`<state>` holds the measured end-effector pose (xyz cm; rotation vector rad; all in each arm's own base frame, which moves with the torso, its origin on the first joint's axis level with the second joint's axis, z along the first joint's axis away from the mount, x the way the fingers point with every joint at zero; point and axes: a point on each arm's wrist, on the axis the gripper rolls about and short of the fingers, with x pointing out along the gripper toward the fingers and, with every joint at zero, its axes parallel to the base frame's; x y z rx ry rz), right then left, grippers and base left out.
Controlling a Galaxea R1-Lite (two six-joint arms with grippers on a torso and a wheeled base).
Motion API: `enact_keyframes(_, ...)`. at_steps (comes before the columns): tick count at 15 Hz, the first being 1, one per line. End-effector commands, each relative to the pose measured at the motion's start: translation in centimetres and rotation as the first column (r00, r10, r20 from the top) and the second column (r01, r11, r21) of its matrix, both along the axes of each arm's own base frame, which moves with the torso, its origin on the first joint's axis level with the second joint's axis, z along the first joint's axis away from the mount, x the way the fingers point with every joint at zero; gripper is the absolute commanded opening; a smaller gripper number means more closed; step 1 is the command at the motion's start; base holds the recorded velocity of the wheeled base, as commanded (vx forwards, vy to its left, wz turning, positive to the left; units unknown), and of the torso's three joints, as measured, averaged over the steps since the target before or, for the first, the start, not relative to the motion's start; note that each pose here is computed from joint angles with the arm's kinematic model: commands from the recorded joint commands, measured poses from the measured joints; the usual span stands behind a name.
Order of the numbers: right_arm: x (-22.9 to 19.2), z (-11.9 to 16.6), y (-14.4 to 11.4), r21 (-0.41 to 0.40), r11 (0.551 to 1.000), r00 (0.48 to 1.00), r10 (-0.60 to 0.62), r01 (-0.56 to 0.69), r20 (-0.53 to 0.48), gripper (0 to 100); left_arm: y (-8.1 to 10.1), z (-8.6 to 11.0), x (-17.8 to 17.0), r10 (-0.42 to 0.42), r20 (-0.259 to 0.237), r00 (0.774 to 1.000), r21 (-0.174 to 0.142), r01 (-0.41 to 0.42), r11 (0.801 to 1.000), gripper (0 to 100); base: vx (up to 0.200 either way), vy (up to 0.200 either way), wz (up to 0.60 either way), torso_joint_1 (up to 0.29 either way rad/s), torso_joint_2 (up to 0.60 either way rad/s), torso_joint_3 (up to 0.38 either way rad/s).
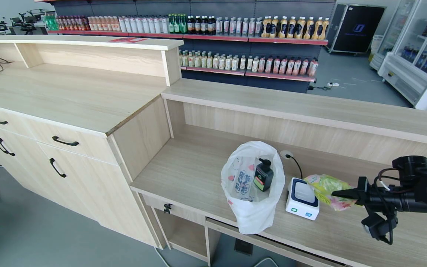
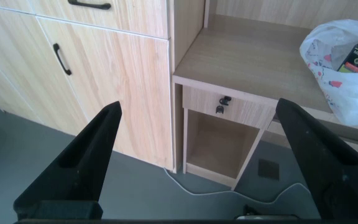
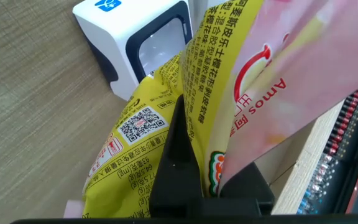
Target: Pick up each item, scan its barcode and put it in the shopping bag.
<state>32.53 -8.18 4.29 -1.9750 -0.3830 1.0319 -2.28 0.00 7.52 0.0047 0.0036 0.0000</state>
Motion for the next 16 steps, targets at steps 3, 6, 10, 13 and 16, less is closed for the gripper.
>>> enact_keyframes(3, 0.9, -0.9, 0.4, 0.008, 1.000, 1.000, 0.019, -0.019, -0.014, 0, 0.0, 0.0, 0.0, 0.000, 0.001, 1.000, 0.000, 0.000, 1.000, 100, 0.000, 0.000, 0.00, 0.000, 0.00, 0.000)
enact_keyframes(6, 1.6, -1.1, 0.6, 0.009, 1.000, 1.000, 0.029, -0.029, -0.009, 0, 0.0, 0.0, 0.0, 0.000, 0.001, 1.000, 0.000, 0.000, 1.000, 100, 0.000, 0.000, 0.00, 0.000, 0.00, 0.000)
enact_keyframes(10, 2.0, -1.2, 0.8, 0.009, 0.999, 0.999, 0.038, -0.038, -0.007, 0, 0.0, 0.0, 0.0, 0.000, 0.001, 1.000, 0.000, 0.000, 1.000, 100, 0.000, 0.000, 0.00, 0.000, 0.00, 0.000)
enact_keyframes(13, 1.9, -1.1, 0.8, 0.009, 0.999, 0.999, 0.040, -0.039, -0.004, 0, 0.0, 0.0, 0.0, 0.000, 0.001, 1.000, 0.000, 0.000, 1.000, 100, 0.000, 0.000, 0.00, 0.000, 0.00, 0.000)
enact_keyframes(16, 1.4, 1.1, 0.7, 0.033, 0.999, 1.000, 0.013, -0.014, 0.021, 0, 0.0, 0.0, 0.0, 0.000, 0.001, 1.000, 0.000, 0.000, 1.000, 100, 0.000, 0.000, 0.00, 0.000, 0.00, 0.000)
